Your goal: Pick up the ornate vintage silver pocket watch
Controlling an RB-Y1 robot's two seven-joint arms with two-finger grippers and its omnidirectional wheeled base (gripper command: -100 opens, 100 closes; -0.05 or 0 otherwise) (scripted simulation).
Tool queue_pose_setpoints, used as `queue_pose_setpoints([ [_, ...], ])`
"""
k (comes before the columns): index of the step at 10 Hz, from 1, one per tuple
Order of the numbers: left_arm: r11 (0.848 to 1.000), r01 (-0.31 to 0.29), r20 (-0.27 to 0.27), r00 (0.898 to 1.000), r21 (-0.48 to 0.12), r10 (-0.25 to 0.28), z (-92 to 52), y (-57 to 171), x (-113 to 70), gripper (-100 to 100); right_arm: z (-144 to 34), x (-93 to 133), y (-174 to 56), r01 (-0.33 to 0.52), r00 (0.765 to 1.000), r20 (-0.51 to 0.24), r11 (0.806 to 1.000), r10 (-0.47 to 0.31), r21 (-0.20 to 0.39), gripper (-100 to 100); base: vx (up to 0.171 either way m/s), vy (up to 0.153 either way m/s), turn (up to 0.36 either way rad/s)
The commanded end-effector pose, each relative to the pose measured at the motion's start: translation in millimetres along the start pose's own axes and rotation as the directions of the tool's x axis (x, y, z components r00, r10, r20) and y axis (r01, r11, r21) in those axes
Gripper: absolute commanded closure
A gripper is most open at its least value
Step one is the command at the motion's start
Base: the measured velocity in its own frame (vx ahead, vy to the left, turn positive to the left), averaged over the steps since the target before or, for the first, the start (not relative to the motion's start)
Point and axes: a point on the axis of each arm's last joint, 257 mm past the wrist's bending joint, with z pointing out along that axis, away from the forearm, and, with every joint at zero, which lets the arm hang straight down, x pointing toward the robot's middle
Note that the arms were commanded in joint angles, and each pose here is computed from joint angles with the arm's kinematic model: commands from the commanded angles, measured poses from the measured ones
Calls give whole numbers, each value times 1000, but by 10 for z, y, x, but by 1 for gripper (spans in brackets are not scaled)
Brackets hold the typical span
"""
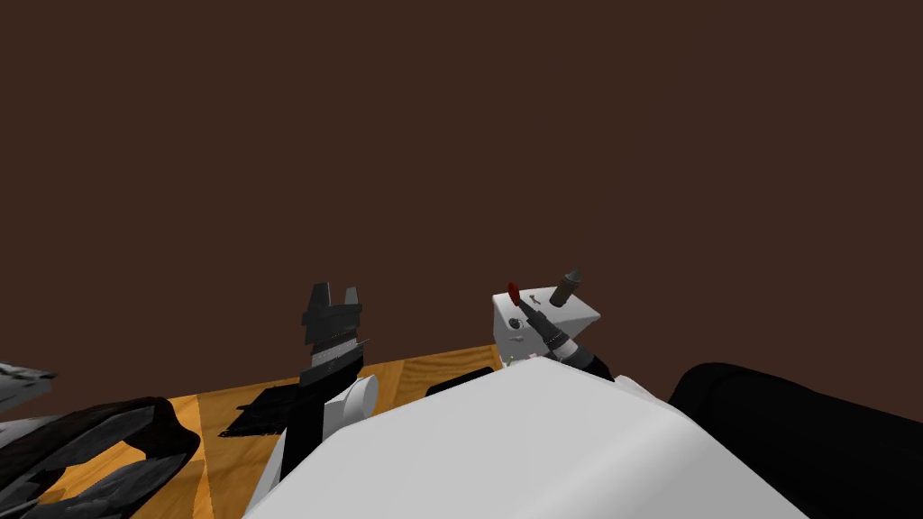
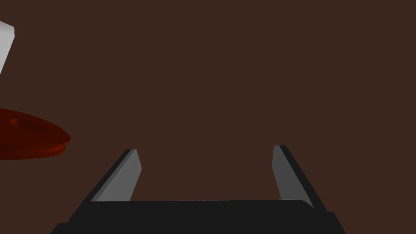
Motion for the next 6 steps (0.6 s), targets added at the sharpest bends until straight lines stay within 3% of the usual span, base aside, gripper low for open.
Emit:
queue_pose_setpoints([
  [1, 1000, 0, 0, 1000, 0, 0, 0, 0, 0, 0, -44, 58, -141, 68, 997, -49, 997, -67, 25, -100, -3, 175, 35],
  [4, 1000, 0, 0, 1000, 0, 0, 0, 0, 0, 0, -197, 168, -386, 214, 966, -163, 975, -202, 60, -100, -11, 185, 51],
  [6, 1000, 0, 0, 1000, 0, 0, 0, 0, 0, 0, -329, 229, -575, 323, 921, -252, 944, -296, 69, -100, -18, 202, 56],
])
